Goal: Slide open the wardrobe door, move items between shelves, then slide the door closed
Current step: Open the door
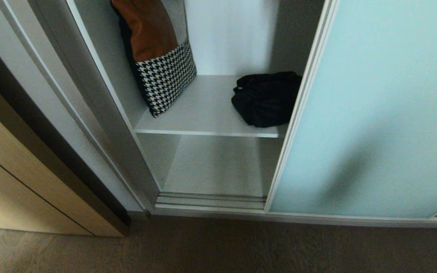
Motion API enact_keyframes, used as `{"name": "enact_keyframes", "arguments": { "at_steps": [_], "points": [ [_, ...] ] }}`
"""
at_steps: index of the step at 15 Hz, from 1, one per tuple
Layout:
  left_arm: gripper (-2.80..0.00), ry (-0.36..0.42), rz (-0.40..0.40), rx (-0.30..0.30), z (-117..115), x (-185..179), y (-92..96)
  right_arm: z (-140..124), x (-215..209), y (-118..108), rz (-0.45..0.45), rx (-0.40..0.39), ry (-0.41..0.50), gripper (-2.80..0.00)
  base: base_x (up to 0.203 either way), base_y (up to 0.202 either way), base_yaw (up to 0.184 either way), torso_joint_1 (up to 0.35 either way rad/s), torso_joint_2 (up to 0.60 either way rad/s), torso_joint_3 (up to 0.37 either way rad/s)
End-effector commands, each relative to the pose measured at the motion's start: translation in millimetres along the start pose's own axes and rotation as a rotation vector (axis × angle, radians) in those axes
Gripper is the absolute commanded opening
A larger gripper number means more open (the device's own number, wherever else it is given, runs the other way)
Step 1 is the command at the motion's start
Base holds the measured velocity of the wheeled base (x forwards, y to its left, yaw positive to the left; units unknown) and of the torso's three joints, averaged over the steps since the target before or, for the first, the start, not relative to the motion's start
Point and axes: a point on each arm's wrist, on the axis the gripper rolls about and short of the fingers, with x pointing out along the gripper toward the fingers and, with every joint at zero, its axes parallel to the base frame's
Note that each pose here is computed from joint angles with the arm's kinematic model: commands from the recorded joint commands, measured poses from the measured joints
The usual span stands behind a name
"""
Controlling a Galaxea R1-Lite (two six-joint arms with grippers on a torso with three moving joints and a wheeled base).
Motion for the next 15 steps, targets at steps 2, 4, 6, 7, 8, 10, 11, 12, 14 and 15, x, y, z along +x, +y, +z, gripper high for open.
{"name": "enact_keyframes", "arguments": {
  "at_steps": [2, 4, 6, 7, 8, 10, 11, 12, 14, 15],
  "points": [
    [-2.8, 0.156, -0.325, 0.146, -36.3, -26.5, 1.8, 0.0, 0.0, 0.0, 0.001, 0.001, -0.001, -2.8, 0.0, 0.0, 0.0, 0.0, 0.0, 0.0],
    [-2.8, 0.259, -0.369, 0.228, -43.3, -29.5, 2.3, 0.0, -0.1, 0.0, 0.002, 0.001, -0.002, -2.8, 0.0, 0.0, 0.0, 0.0, 0.0, 0.0],
    [-2.8, 0.252, -0.372, 0.237, -44.5, -29.3, 2.3, 0.0, 0.0, 0.0, 0.0, 0.001, 0.0, -2.8, 0.0, 0.0, 0.0, 0.0, 0.0, 0.0],
    [-2.8, 0.255, -0.36, 0.199, -45.4, -28.9, 2.3, 0.0, -0.1, 0.0, 0.001, 0.0, -0.002, -2.8, 0.0, 0.0, 0.0, 0.0, 0.0, 0.0],
    [-2.8, 0.266, -0.331, 0.144, -45.3, -28.9, 2.8, -0.1, -0.1, 0.0, 0.0, 0.001, -0.002, -2.8, 0.0, 0.0, 0.0, 0.0, 0.0, 0.0],
    [-2.8, 0.263, -0.301, 0.114, -45.3, -28.4, 3.3, -0.2, -0.1, 0.0, 0.0, 0.001, -0.001, -2.8, 0.0, 0.0, 0.0, 0.0, 0.0, 0.0],
    [-2.8, 0.264, -0.299, 0.119, -45.5, -28.3, 3.3, -0.3, 0.0, 0.0, 0.001, 0.001, -0.001, -2.8, 0.0, 0.0, 0.0, 0.0, 0.0, 0.0],
    [-2.8, 0.262, -0.299, 0.111, -45.1, -28.4, 3.3, -0.1, -0.1, 0.0, 0.0, -0.001, -0.002, -2.8, 0.0, 0.0, 0.0, 0.0, 0.0, 0.0],
    [-2.8, 0.263, -0.299, 0.106, -45.1, -28.4, 3.3, 0.0, -0.1, 0.0, 0.0, 0.0, -0.002, -2.8, 0.0, 0.0, 0.0, 0.0, 0.0, 0.0],
    [-2.8, 0.263, -0.298, 0.107, -45.1, -28.4, 3.3, 0.0, -0.1, 0.0, 0.001, 0.001, -0.002, -2.8, 0.0, 0.0, 0.0, 0.0, 0.0, 0.0]
  ]
}}
